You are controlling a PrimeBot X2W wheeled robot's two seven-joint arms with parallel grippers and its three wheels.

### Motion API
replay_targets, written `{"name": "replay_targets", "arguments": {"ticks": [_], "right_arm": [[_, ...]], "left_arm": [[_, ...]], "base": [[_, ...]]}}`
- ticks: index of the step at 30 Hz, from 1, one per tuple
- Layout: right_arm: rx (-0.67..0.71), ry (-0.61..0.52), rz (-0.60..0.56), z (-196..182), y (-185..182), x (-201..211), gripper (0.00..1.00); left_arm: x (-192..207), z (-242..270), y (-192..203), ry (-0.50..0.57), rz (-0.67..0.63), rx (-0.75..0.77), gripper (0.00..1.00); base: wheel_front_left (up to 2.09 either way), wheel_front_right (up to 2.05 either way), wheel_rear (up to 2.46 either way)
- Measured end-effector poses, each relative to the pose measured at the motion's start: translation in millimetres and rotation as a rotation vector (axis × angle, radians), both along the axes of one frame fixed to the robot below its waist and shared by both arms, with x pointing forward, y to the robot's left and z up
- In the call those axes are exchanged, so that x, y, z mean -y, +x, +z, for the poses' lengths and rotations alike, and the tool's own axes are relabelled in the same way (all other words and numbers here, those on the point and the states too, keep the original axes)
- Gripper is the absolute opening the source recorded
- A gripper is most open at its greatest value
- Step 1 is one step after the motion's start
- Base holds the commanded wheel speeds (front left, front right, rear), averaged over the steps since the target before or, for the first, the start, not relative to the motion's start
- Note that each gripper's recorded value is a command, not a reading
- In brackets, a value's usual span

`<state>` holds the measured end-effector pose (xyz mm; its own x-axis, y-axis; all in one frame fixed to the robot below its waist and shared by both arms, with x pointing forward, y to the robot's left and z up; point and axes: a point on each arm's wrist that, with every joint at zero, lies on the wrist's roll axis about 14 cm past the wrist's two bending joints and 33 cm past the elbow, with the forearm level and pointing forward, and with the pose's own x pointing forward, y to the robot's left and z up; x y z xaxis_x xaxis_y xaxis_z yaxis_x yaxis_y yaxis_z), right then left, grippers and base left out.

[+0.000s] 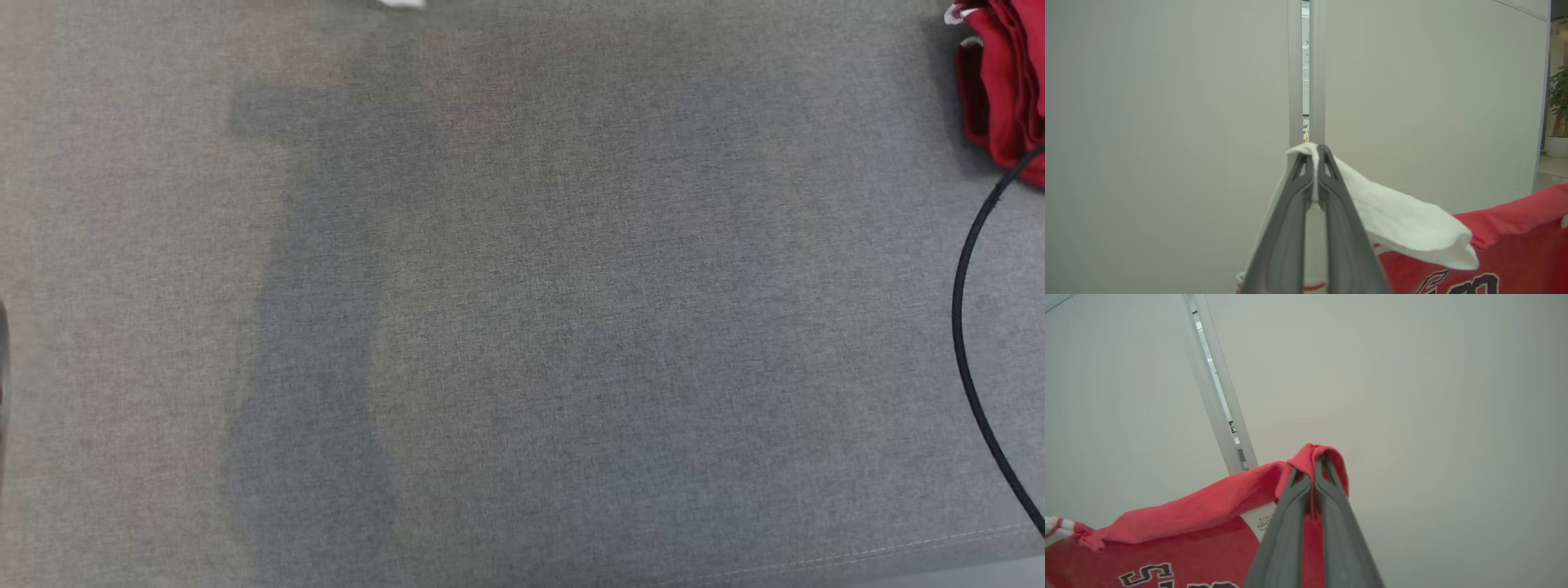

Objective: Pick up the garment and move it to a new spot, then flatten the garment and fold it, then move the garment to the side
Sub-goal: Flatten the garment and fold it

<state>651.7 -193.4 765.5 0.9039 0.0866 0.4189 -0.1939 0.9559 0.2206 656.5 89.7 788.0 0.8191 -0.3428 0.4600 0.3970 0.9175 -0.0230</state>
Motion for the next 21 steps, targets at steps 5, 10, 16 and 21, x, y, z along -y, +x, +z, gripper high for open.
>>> {"name": "replay_targets", "arguments": {"ticks": [5,10,16,21], "right_arm": [[0.001,-0.010,0.025,0.3,6.4,-12.1,0.00],[-0.061,-0.021,0.061,-37.3,15.9,-23.5,0.00],[-0.169,-0.014,0.130,-119.3,-3.1,-38.0,0.00],[-0.273,0.019,0.149,-182.1,-48.5,-26.6,0.00]], "left_arm": [[0.6,25.7,-4.5,-0.041,-0.015,0.069,0.00],[4.3,1.4,1.2,-0.027,-0.033,0.051,0.00],[-16.8,-93.2,-2.3,-0.062,-0.014,-0.106,0.00],[-44.2,-163.9,-41.8,-0.125,0.045,-0.226,0.00]], "base": [[0.00,0.00,0.00],[0.00,0.00,0.00],[0.00,0.00,0.00],[0.00,0.00,0.00]]}}
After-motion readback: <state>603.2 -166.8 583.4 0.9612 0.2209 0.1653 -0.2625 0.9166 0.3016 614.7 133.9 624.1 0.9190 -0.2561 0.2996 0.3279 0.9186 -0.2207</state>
